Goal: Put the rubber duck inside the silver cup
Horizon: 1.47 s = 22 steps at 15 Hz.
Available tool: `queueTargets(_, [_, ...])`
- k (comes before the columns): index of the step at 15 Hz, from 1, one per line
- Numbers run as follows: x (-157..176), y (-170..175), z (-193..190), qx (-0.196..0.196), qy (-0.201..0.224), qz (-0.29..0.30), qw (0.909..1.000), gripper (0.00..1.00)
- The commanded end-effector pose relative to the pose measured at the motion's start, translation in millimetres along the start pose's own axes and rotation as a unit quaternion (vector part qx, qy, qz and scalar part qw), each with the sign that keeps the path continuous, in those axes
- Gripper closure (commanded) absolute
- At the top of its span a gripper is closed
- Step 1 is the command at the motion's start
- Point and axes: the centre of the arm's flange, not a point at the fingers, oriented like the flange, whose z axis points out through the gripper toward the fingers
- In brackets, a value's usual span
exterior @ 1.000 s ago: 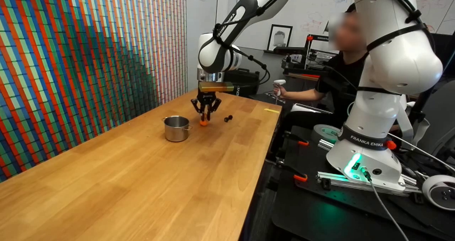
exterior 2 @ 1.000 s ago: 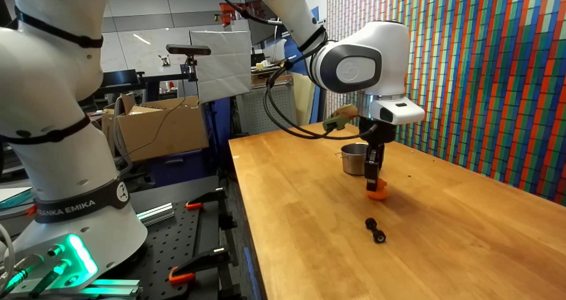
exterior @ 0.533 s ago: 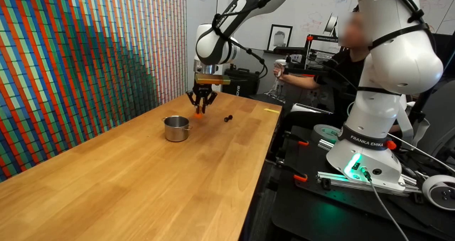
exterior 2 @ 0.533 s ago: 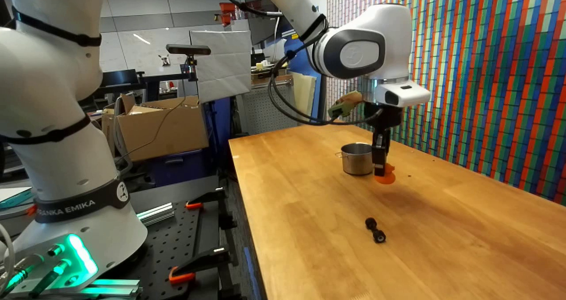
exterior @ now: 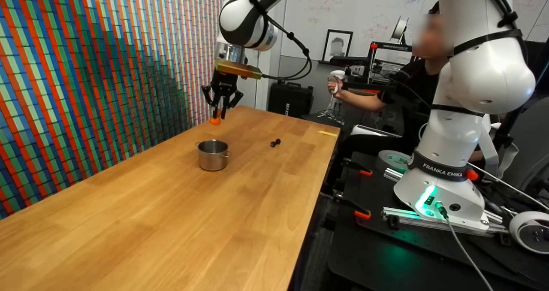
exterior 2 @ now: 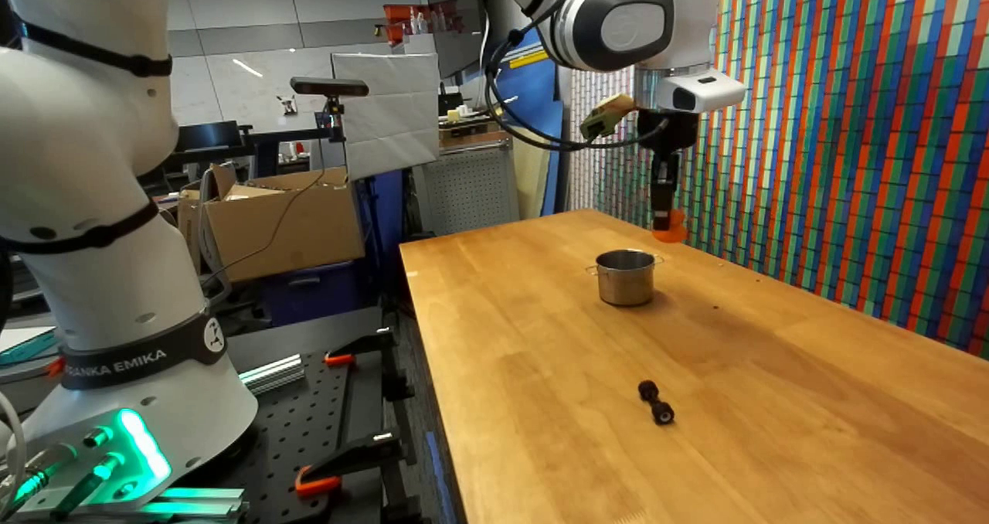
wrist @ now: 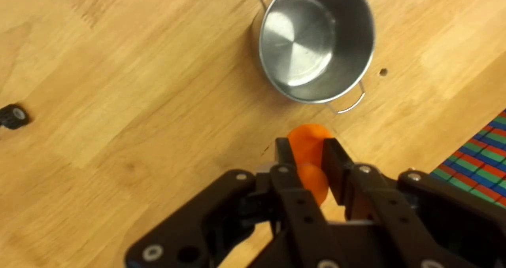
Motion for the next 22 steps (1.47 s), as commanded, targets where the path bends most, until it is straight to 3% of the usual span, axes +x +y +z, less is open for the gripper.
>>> queueTargets(1, [-4.8,-21.2,-10.6,0.022,-0.031,0.005,0.9993,0.92])
queueTargets(11, [-12.1,-28.3,-15.7,0.008,-0.079,0.013,0.9968,0.91])
queueTargets(12, [-12.6,-28.4,-16.2,0.006,-0.084,0.013,0.9963,0.76])
queueTargets(13, [-13.3,-28.7,-16.7,0.001,-0.089,0.015,0.9959,0.50])
queueTargets(14, [-13.5,-28.7,-17.0,0.001,-0.091,0.014,0.9958,0.49])
queueTargets(20, [-12.7,-29.2,-17.7,0.001,-0.087,0.009,0.9962,0.04])
queueTargets(22, [-11.3,-28.0,-17.2,-0.002,-0.078,-0.001,0.9969,0.00])
